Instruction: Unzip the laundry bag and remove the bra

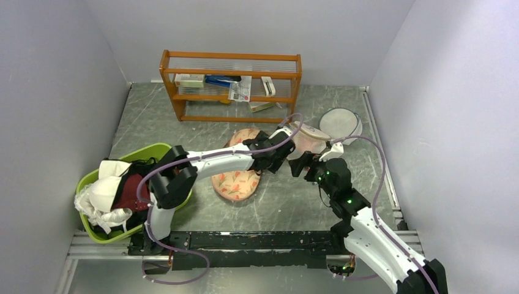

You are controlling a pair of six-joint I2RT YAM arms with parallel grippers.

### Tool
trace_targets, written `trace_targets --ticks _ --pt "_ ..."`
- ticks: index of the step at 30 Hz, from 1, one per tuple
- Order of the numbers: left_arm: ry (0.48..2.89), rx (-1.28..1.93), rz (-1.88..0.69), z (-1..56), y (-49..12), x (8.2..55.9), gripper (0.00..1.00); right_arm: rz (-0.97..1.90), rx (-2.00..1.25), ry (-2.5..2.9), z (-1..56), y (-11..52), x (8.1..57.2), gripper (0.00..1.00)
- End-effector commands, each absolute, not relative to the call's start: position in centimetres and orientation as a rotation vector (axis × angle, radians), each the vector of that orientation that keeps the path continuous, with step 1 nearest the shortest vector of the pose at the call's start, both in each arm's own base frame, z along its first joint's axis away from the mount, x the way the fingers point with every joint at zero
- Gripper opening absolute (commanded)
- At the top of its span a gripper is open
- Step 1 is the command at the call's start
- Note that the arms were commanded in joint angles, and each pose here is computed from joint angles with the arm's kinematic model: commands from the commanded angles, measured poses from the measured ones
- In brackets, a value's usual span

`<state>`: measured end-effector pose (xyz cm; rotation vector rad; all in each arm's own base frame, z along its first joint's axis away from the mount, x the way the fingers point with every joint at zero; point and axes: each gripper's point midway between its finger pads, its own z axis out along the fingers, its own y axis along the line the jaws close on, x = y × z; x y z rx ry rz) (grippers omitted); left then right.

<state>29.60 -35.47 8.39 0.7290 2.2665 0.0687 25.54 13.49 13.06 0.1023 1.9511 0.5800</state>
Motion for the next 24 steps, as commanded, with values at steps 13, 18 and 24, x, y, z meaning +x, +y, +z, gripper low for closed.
trace_targets --ticks 13,18,24 --pt "2.143 0.732 0.143 6.7 -37.9 34.9 0.57 0.399 0.186 1.924 12.8 9.7 25.1 0.92" --pt "2.152 0.793 0.044 8.4 -37.0 33.1 0.15 0.413 0.166 1.944 12.1 10.1 25.2 0.92" --pt "2.155 0.918 -0.084 11.2 -35.9 30.2 0.07 0.515 0.004 1.969 11.6 12.9 25.3 0.91"
